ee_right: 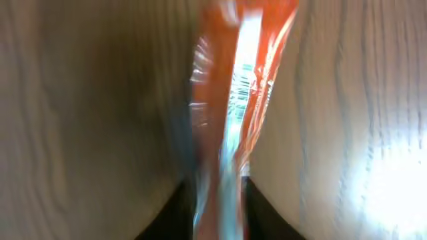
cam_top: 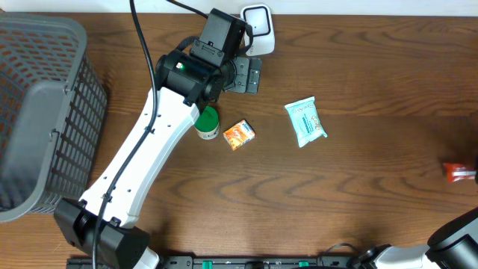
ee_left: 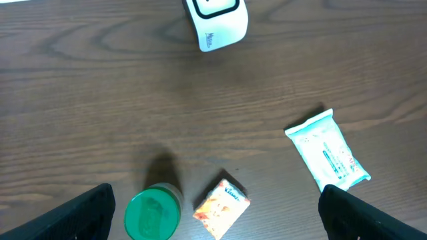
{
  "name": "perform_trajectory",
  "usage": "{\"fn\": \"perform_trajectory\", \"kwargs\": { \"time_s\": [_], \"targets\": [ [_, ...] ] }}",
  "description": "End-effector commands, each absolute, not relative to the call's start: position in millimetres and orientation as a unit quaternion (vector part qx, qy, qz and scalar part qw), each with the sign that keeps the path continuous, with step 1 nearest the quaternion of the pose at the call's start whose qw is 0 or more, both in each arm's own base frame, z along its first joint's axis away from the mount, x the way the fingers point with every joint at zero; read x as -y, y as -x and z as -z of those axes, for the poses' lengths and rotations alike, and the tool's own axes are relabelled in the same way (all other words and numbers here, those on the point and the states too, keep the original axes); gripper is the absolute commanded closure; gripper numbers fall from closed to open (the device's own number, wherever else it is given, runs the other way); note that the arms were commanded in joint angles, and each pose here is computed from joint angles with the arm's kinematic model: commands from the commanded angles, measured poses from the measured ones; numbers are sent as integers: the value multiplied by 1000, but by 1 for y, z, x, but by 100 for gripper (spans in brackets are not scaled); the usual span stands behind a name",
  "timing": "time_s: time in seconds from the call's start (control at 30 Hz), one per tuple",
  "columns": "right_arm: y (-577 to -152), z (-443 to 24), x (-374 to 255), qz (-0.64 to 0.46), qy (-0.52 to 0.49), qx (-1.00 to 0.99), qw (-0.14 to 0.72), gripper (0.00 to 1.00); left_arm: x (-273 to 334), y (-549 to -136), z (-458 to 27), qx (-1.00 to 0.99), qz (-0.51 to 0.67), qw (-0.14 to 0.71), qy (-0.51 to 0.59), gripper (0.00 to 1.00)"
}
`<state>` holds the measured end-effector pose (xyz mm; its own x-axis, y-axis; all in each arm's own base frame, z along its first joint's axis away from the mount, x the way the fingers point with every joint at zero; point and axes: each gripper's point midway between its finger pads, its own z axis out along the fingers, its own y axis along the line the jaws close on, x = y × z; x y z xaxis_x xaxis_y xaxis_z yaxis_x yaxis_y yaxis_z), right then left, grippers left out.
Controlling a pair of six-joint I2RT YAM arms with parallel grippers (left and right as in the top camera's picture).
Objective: Scan the item barcode
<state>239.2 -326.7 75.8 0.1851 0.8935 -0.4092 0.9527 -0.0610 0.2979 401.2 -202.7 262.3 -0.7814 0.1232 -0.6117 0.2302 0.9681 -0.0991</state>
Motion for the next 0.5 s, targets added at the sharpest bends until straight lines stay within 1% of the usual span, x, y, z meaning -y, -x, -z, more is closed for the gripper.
{"fn": "perform_trajectory", "kwargs": {
  "time_s": [0.0,0.03,0.1,0.17,0.27,0.33,0.4,0.43,0.47],
  "targets": [
    [-247,-85,339,70,-700,-652,283,32,201,-403,-264,-939,79,320,-99,2],
    [-255,-88,338,57,-679,-671,292,23,201,-403,-264,-939,79,320,-99,2],
    [-265,-92,332,35,-661,-689,297,13,201,-403,-264,-939,79,320,-99,2],
    [-274,-94,321,2,-652,-699,293,8,201,-403,-264,-939,79,320,-99,2],
    [-293,-97,296,-50,-633,-719,283,2,201,-403,-264,-939,79,320,-99,2],
    [-310,-98,265,-108,-620,-730,267,1,201,-403,-264,-939,79,320,-99,2],
    [-320,-95,231,-158,-622,-731,232,1,201,-403,-264,-939,79,320,-99,2],
    [-326,-93,203,-190,-620,-735,199,1,201,-403,-264,-939,79,320,-99,2],
    [-329,-90,184,-201,-616,-741,178,1,201,-403,-264,-939,79,320,-99,2]
  ]
}}
